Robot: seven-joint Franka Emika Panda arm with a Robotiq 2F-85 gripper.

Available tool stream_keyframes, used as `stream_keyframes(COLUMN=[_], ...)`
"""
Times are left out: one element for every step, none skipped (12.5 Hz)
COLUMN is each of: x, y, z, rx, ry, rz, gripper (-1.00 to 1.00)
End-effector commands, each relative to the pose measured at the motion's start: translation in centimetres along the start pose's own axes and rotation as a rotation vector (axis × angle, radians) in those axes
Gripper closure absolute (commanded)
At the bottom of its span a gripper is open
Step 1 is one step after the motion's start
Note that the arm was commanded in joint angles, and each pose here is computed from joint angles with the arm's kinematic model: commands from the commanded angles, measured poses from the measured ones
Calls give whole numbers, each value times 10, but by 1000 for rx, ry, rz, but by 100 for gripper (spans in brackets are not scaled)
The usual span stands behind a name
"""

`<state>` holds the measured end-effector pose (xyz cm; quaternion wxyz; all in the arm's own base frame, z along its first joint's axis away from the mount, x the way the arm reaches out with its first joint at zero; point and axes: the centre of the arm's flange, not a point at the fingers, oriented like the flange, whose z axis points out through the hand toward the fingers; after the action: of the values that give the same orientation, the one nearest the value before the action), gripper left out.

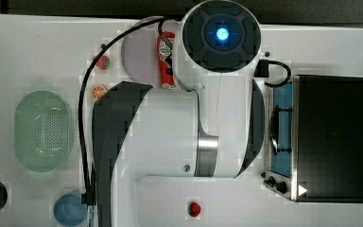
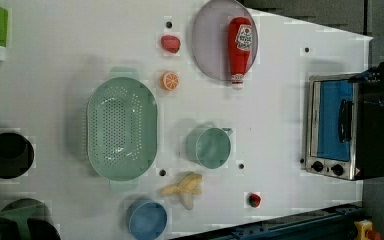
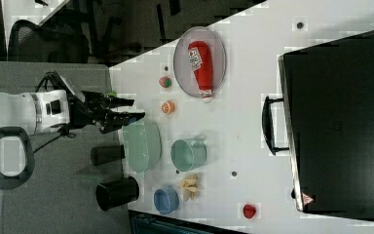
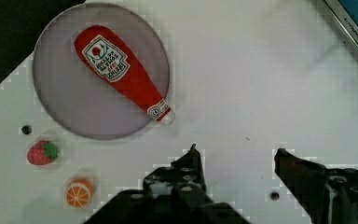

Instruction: Pick ketchup from plate and place it on table.

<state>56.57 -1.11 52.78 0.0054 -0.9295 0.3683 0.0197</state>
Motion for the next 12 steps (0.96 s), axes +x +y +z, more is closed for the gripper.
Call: stream_keyframes(x=[-50,-50,-50,-49,-47,-44,-41,-38,-34,-30,-26,-22], y=[82,81,77,72,65,57,49,39,28,17,5,-6], z=[-69,-68,-65,-59,-52,-43,-33,-20,-7,7,21,35], rx=[-23,-24,-28,-34,-39,-42,-47,-53,-56,-56,-49,-42], ry=[-54,-55,-58,-64,-67,-70,-74,-80,-84,-85,-80,-76], rz=[146,142,131,116,106,98,88,78,68,56,40,21], gripper=[-58,-81,-100,-100,-100,-100,-100,-100,-100,-100,-100,-100])
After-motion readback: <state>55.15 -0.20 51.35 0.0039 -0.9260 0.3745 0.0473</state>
